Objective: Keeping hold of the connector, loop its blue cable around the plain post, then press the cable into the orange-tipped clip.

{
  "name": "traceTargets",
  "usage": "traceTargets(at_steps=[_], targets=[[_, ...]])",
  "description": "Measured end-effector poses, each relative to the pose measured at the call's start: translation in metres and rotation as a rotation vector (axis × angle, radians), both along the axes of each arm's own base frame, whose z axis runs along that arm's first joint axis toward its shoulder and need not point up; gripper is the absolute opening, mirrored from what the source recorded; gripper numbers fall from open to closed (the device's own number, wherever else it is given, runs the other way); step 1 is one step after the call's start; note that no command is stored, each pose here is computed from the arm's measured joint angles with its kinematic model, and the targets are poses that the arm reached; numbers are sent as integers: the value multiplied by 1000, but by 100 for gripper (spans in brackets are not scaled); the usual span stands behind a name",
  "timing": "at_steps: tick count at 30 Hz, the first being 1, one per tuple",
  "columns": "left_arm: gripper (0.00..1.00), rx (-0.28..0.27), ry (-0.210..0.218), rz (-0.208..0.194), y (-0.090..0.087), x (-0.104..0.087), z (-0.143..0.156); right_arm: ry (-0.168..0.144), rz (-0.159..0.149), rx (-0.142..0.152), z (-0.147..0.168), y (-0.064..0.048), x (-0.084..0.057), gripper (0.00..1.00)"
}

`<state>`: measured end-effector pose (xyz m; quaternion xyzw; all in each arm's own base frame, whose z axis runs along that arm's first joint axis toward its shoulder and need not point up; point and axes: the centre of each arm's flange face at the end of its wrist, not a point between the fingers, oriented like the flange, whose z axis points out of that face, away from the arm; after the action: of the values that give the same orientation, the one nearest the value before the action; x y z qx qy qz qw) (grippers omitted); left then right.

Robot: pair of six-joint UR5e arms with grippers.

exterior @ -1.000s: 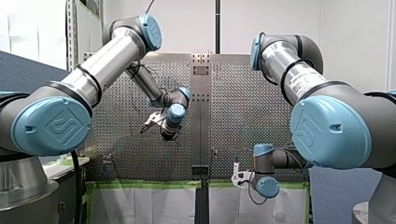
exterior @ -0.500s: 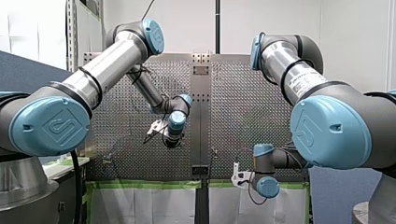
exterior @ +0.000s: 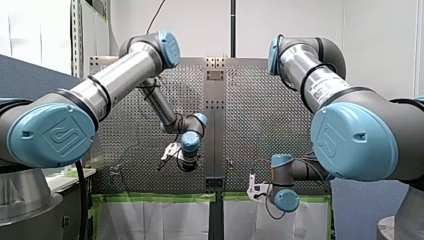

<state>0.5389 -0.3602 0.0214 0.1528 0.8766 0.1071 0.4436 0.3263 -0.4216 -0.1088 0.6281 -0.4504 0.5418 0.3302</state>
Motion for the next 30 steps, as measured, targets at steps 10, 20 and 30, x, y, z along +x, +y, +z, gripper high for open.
traceTargets(at_steps=[10, 20, 30], targets=[[100, -84, -14, -7, -13, -3, -17, 4, 5, -3, 0, 0, 1, 0], [100, -199, -39, -17, -25, -7, -36, 10, 7, -3, 0, -2, 2, 0], [100, -332, -50, -27, -29, -15, -49, 20, 13, -3, 1, -3, 3, 0]])
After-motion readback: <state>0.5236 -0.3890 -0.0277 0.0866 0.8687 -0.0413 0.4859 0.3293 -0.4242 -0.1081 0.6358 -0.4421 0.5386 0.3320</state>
